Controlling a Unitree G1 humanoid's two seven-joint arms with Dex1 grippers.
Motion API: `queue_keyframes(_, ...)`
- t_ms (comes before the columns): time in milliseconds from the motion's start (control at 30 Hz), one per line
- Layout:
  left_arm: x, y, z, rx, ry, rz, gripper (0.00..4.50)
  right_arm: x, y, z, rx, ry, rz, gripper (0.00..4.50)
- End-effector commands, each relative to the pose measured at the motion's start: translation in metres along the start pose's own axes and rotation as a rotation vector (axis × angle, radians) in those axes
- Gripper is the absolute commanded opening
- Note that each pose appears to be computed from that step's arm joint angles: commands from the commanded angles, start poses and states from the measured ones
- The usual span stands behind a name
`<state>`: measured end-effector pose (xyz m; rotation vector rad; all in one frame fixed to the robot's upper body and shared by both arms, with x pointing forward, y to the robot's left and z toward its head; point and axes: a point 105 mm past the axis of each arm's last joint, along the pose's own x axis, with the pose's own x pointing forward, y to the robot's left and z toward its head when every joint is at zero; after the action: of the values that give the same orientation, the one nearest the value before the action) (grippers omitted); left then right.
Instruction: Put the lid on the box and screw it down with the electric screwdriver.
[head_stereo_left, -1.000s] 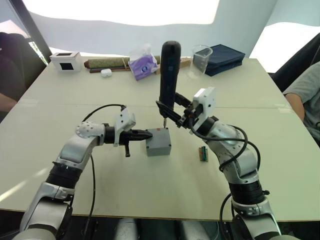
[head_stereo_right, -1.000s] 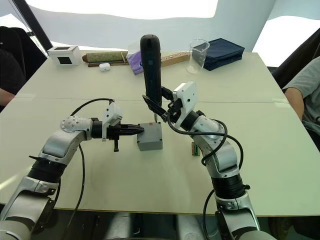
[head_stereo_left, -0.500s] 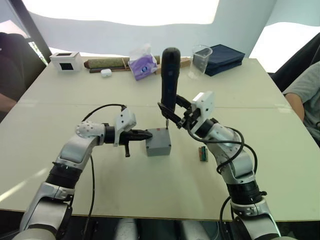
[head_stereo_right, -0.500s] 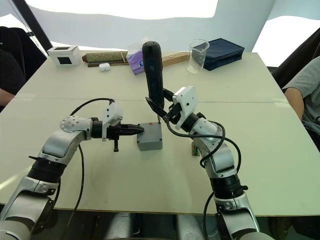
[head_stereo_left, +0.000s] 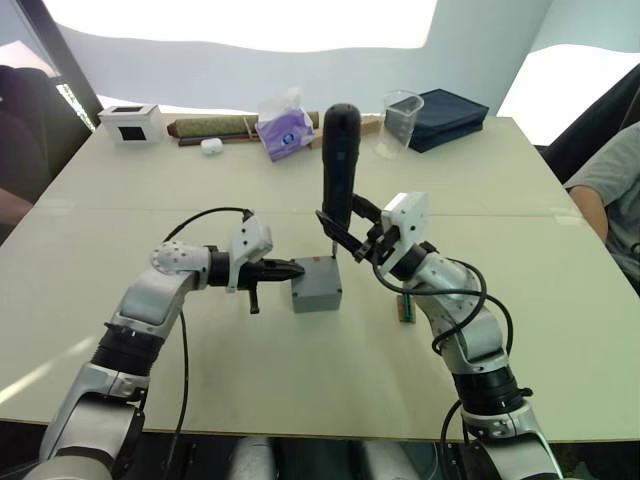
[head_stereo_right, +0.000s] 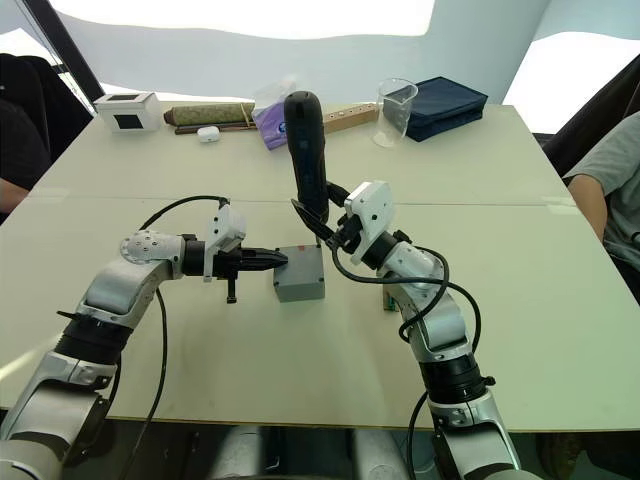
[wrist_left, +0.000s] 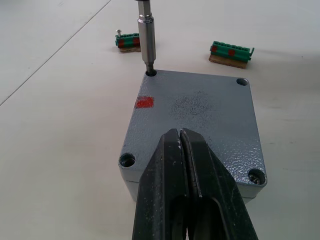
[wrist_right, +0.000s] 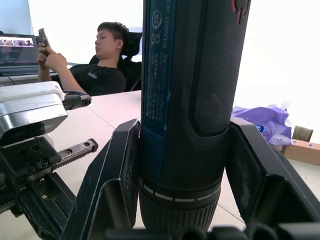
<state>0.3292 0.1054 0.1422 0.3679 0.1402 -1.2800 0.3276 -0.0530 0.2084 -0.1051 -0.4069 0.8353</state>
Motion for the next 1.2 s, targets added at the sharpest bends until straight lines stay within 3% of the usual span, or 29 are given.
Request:
queue_keyframes(33,-0.002,-0.001,-0.005,-0.004,0.025,0.0,0.0,0.0,0.003,0.0,-0.003,-0.015,0.009,1.87)
queue_keyframes(367,0.001,-0.006,-0.013,-0.012,0.041,-0.006,0.0,-0.001,-0.003,-0.023,0.029,0.023,-0.037,1.87)
queue_keyframes(700,0.004,-0.004,-0.021,-0.008,0.068,-0.003,0.0,-0.007,0.007,-0.056,0.104,0.176,-0.01,1.87)
queue_keyframes(1200,0.009,-0.006,-0.024,-0.004,0.076,-0.008,0.0,-0.018,0.009,-0.082,0.122,0.289,-0.045,1.87)
